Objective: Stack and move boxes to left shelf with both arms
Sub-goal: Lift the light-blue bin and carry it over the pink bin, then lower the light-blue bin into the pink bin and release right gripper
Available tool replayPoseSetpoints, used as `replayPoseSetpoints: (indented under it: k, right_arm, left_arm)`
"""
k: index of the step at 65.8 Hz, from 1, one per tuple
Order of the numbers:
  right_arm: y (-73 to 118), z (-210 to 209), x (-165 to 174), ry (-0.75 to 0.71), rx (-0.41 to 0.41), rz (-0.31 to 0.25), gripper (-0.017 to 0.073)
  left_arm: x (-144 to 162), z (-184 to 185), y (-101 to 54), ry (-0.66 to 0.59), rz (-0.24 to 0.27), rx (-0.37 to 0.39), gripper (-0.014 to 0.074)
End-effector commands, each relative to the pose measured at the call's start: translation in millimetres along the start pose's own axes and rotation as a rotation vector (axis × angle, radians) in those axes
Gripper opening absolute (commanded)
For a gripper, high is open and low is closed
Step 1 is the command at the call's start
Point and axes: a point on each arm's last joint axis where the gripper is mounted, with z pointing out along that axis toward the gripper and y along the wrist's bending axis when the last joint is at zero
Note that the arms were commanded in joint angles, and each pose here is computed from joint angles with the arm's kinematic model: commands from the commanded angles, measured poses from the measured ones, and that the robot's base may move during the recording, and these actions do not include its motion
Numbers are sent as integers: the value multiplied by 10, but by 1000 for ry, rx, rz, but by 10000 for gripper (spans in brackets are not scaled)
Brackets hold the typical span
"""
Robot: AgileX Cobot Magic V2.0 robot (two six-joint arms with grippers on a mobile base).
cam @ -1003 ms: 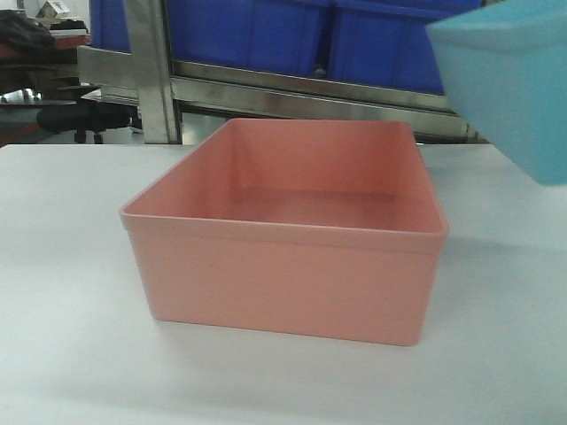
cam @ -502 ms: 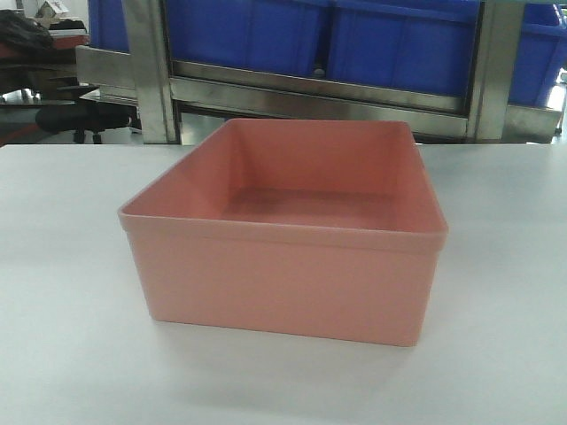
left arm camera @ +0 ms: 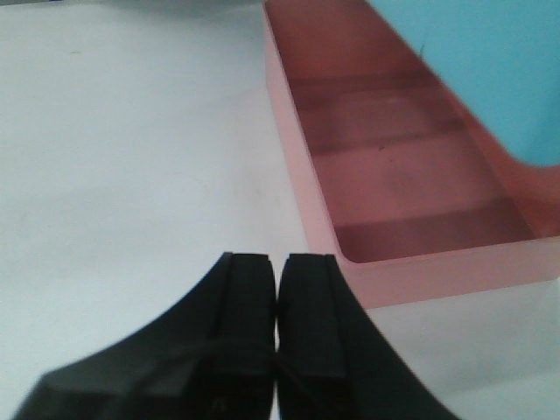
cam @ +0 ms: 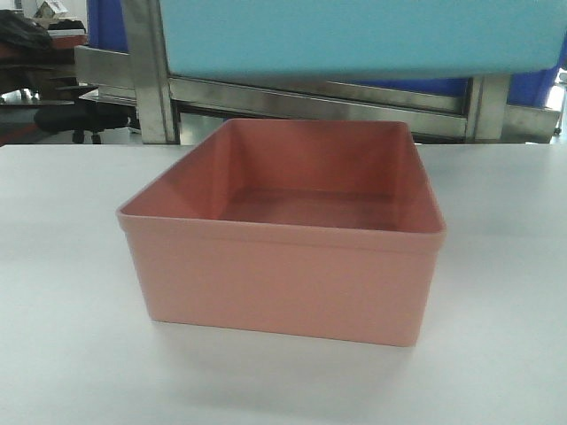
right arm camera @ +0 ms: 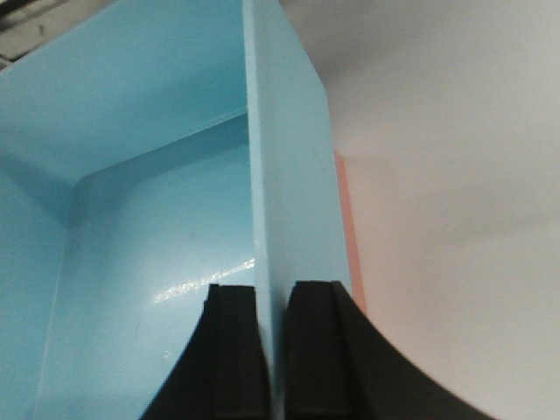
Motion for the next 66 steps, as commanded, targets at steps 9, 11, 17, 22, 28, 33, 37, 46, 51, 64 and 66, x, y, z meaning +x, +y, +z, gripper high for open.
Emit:
replayPoseSetpoints:
  k: [9, 11, 17, 22, 28, 33, 37, 46, 51, 64, 66]
  right_arm:
    - [274, 56, -91, -130, -154, 11, 57]
    - [279, 77, -98, -139, -160, 11, 57]
    - [276, 164, -102, -144, -162, 12, 57]
    - [262, 239, -89, -132, -151, 14, 57]
    - [244, 315, -77, -124, -138, 10, 57]
    - [235, 371, -73, -126, -136, 11, 57]
    - [229, 421, -69, -125, -135, 18, 57]
    - [221, 567, -29, -111, -128, 19, 57]
    - [227, 637, -12, -112, -132, 17, 57]
    - [256, 790, 12, -139, -156, -2, 57]
    - [253, 816, 18, -140, -154, -8, 57]
  left_arm:
    - [-156, -50, -1, -111, -6, -3, -4]
    - [-156, -50, -1, -111, -6, -3, -4]
    - [-156, -50, -1, -111, -6, -3, -4]
    - [-157, -50, -1, -111, -6, -3, -4]
    - [-157, -50, -1, -111, -6, -3, -4]
    - [-158, -50, -1, -113, -6, -3, -4]
    - [-160, -50, -1, -115, -6, -3, -4]
    - [-161, -46, -1, -115, -6, -3, -4]
    - [-161, -46, -1, -115, -6, -3, -4]
    - [-161, -46, -1, -115, -6, -3, -4]
    - [-161, -46, -1, -115, -6, -3, -4]
